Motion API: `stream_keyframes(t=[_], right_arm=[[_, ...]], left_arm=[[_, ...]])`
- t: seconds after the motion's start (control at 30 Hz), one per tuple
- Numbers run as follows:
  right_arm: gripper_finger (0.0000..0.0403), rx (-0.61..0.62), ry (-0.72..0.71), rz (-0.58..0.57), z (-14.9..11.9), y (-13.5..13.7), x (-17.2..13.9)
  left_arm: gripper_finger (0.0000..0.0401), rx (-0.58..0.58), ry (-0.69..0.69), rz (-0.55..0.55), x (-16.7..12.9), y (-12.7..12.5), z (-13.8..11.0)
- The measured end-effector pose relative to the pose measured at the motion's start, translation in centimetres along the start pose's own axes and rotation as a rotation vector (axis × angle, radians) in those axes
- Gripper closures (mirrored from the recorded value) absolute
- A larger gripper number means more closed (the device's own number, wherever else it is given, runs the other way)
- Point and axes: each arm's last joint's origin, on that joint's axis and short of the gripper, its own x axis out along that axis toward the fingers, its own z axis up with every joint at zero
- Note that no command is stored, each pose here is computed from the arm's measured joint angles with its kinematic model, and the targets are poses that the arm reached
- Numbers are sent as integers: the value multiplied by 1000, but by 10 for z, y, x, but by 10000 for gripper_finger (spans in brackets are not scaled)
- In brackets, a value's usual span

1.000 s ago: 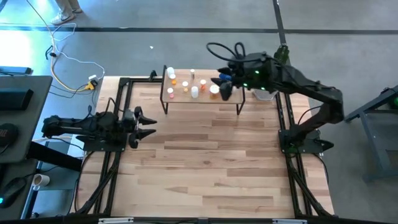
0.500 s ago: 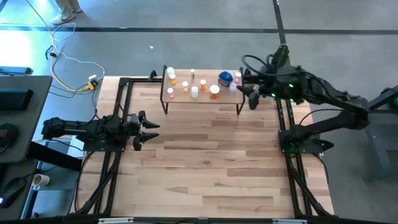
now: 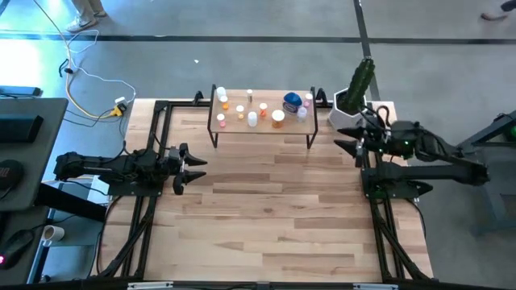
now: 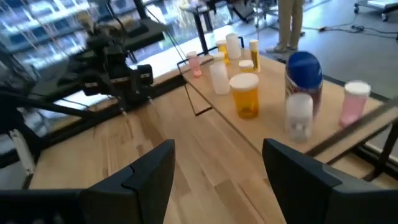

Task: Pick and place medicine bottles onto shelf by color
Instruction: Return to Home Position

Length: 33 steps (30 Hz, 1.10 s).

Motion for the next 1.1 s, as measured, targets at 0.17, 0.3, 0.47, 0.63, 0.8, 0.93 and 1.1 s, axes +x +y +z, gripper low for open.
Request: stream_keyframes(t=[0.17,0.3,0.47,0.63,0.8,0.93,1.1], right_arm=[[169,36,-54,65,-36,-12,-7],[169,42,-100,122,-59,-18,-4],[169,39,-126,191,-84,-23,4],[169,50,-89,190,-110,-29,14],[169,90,-46,193,-131,-33,24],[169,85,-28,225,-141,-34,31],[169,105,-45,228,-145,-34,34]], left_arm=[[199,1,0,1,0,0,0],[199,1,0,1,0,0,0],[199,1,0,1,0,0,0],[199,1,0,1,0,0,0],[199,1,0,0,0,0,0],[199,1,0,1,0,0,0],[199,1,0,1,0,0,0]])
